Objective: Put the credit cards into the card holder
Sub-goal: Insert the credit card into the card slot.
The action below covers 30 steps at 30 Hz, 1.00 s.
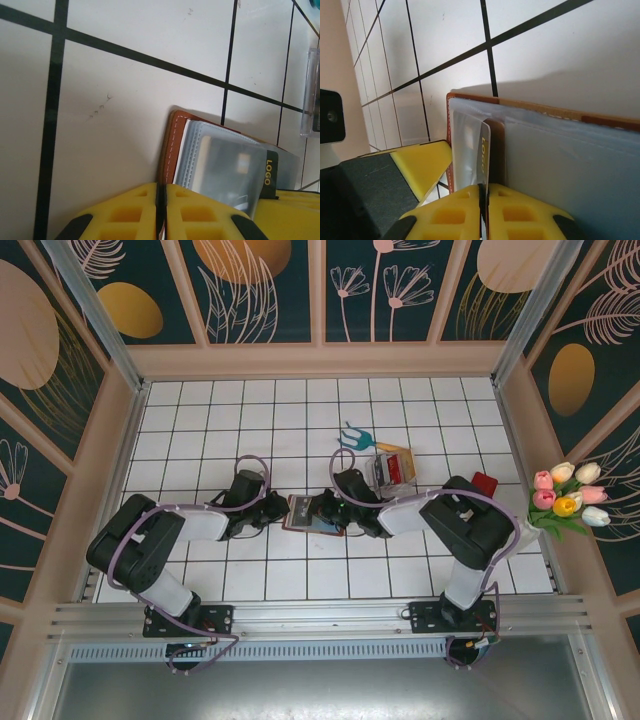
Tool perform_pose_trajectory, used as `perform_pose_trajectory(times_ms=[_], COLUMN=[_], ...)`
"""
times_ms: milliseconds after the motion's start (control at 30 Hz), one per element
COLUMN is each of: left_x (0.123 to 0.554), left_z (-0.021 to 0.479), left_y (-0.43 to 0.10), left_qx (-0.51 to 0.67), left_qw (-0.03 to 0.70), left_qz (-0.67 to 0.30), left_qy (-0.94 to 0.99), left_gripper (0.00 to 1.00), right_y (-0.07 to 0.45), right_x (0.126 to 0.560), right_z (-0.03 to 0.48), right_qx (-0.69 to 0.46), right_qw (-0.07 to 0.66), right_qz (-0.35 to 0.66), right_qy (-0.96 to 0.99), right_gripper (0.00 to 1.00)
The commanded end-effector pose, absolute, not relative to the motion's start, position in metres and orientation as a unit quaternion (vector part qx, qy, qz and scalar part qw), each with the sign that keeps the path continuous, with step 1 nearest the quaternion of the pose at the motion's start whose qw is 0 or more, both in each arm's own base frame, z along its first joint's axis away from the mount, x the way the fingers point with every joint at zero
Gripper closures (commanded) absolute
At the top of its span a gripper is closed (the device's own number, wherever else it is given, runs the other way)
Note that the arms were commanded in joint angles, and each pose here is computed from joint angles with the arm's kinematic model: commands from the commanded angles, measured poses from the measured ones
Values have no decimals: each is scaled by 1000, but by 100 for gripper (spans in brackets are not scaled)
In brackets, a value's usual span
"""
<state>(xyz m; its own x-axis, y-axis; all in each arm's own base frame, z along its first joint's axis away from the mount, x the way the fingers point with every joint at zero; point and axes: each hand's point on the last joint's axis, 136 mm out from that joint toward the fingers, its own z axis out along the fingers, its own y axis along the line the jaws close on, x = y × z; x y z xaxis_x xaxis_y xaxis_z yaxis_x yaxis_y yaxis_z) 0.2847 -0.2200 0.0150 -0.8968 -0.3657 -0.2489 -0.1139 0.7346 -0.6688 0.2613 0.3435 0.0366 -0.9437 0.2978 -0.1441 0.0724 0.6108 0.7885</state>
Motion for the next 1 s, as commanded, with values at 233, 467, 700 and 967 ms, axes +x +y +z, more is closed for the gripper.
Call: perform_pose_trajectory(times_ms=[233,467,700,967], left_x=[271,271,269,266], left_z=[9,11,14,16], left_y=[-224,-223,-224,-212], left_qx=[-130,-130,-144,-177], left_qw=[159,160,164,181], left_qz=[-345,-346,-358,-352], left_qy=[916,915,908,901], left_gripper=[88,88,88,88], right_y=[338,351,368,348], right_x=[253,253,255,259], right_z=[42,40,43,57], right_qx=[74,61,78,82], right_qw=[131,113,90,121], right_qz=[383,395,414,393], right_qy=[912,910,903,908], right_gripper=[75,86,83,80])
